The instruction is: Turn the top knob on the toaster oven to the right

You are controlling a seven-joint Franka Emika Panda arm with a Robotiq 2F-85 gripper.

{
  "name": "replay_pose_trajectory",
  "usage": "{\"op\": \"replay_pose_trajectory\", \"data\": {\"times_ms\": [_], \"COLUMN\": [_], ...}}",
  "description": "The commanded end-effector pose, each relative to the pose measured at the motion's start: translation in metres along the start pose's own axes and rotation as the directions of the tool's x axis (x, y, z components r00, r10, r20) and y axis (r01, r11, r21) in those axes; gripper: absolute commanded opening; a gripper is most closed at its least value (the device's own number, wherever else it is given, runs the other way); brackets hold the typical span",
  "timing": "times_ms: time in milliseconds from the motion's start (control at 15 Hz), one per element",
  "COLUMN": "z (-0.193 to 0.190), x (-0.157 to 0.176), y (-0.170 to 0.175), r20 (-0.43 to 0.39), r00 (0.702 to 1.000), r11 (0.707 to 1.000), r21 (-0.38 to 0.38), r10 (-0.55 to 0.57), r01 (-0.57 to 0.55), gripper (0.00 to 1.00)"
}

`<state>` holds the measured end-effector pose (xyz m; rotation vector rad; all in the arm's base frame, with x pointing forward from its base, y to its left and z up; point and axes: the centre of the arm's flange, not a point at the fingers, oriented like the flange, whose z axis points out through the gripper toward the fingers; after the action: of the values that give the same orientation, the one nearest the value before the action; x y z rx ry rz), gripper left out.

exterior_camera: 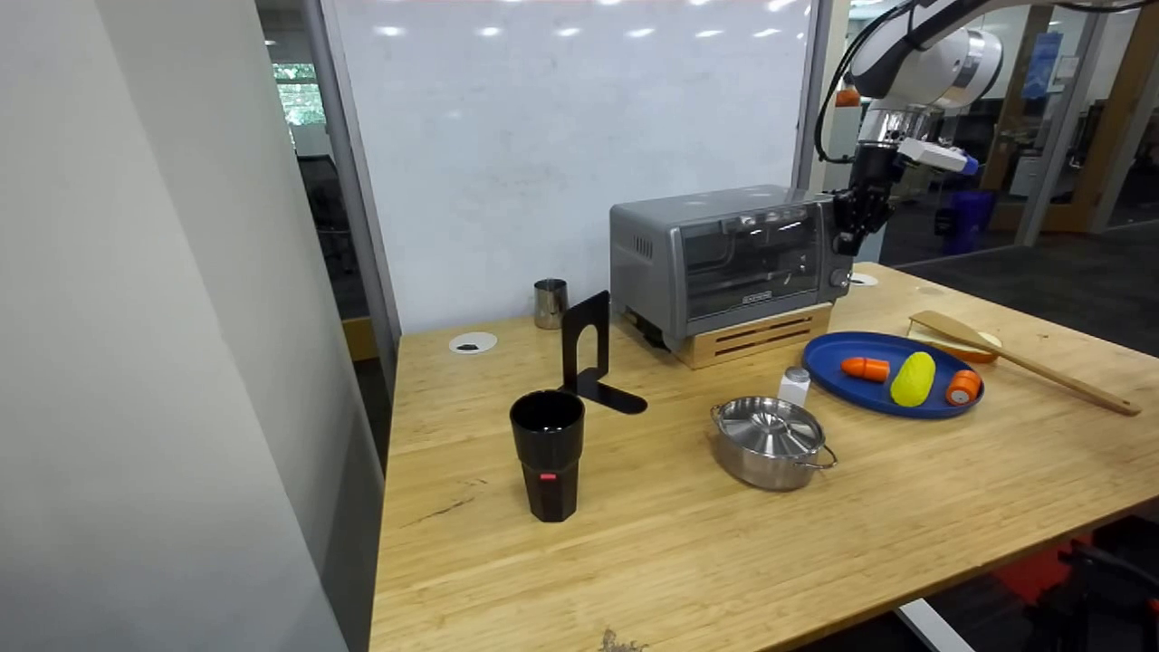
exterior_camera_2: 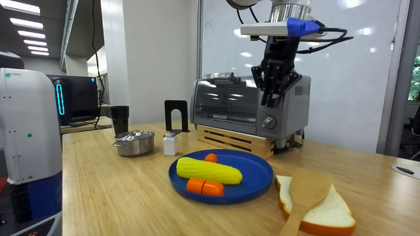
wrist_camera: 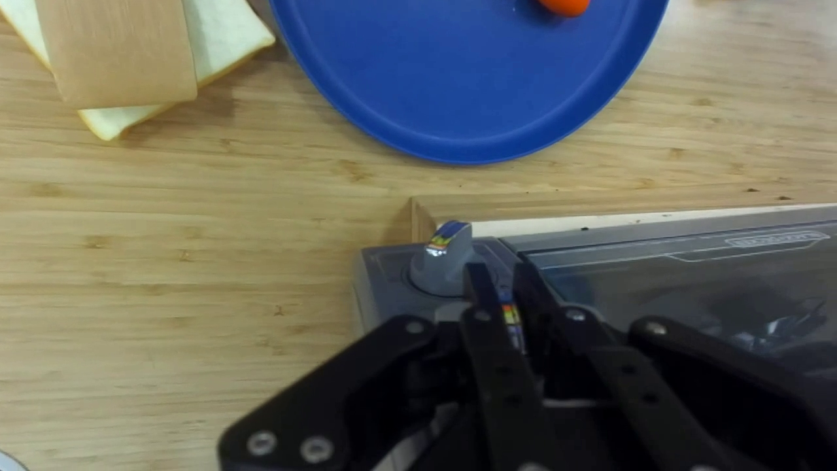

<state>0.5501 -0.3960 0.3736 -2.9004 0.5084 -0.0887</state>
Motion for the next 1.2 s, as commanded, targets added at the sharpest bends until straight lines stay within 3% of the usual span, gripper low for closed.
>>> {"op": "replay_pose_trajectory", "data": {"times_ms": [0,800,1133], "z": [-0.003,-0.01,-0.008], "x": [-0.029,-0.048,-0.051], "y": [0.007,0.087,0.113], "r20": [-0.068,-0.176,-0.199], "r00": [0.996,0.965,0.955], "r11": [0.995,0.933,0.885], "r21": [0.08,0.272,0.371], "r10": [-0.052,-0.193,-0.218], "r01": [0.058,0.236,0.28], "gripper": [0.03,0.03,0.03]}}
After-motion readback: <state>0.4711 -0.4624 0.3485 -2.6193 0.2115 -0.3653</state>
